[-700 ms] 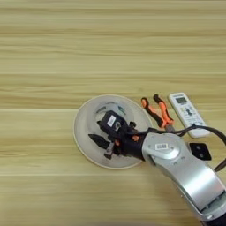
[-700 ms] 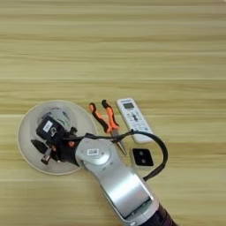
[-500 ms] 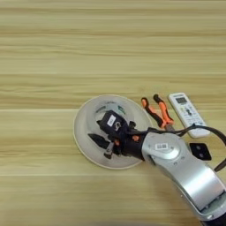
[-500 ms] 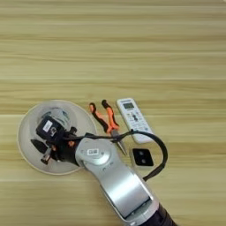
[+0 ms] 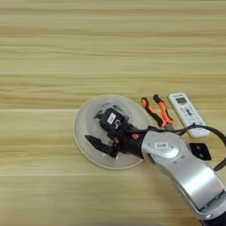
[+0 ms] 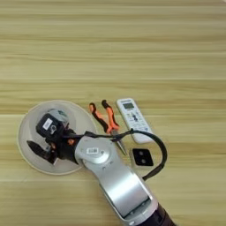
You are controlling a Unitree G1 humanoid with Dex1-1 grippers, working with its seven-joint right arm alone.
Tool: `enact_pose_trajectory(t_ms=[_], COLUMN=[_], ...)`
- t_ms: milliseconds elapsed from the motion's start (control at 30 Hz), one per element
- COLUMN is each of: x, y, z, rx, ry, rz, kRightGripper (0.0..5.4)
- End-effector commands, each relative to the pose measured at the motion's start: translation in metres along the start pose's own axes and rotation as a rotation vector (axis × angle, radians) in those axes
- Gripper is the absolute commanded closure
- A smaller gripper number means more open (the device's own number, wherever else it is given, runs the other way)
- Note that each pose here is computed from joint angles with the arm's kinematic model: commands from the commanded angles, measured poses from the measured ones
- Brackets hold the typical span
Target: Move the objects on the table
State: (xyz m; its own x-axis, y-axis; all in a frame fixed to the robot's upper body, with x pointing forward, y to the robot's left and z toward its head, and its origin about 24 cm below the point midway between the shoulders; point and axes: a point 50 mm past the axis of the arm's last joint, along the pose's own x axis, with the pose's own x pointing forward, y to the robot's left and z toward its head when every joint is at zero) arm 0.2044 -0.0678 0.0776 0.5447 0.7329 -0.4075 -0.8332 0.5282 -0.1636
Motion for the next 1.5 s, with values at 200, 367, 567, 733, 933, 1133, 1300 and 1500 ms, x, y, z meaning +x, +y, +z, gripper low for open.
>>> enact_pose_trajectory(t_ms=[200, 367, 567, 733, 933, 1133, 1300, 1500], x=[-0.008, -0.01, -0.015, -0.017, -0.02, -0.035, -0.04, -0.054], y=[-0.013, -0.016, -0.021, -0.025, -0.033, -0.051, -0.057, -0.071], z=[0.029, 0.032, 0.036, 0.039, 0.043, 0.042, 0.037, 0.03], rx=[-0.081, -0.079, -0.061, -0.045, -0.018, 0.036, 0.067, 0.105], ry=[-0.131, -0.146, -0.17, -0.191, -0.23, -0.281, -0.287, -0.294], rz=[-0.069, -0.088, -0.123, -0.156, -0.219, -0.394, -0.448, -0.543], kRightGripper=[1.14, 0.64, 0.09, 0.04, 0.04, 0.04, 0.04, 0.04])
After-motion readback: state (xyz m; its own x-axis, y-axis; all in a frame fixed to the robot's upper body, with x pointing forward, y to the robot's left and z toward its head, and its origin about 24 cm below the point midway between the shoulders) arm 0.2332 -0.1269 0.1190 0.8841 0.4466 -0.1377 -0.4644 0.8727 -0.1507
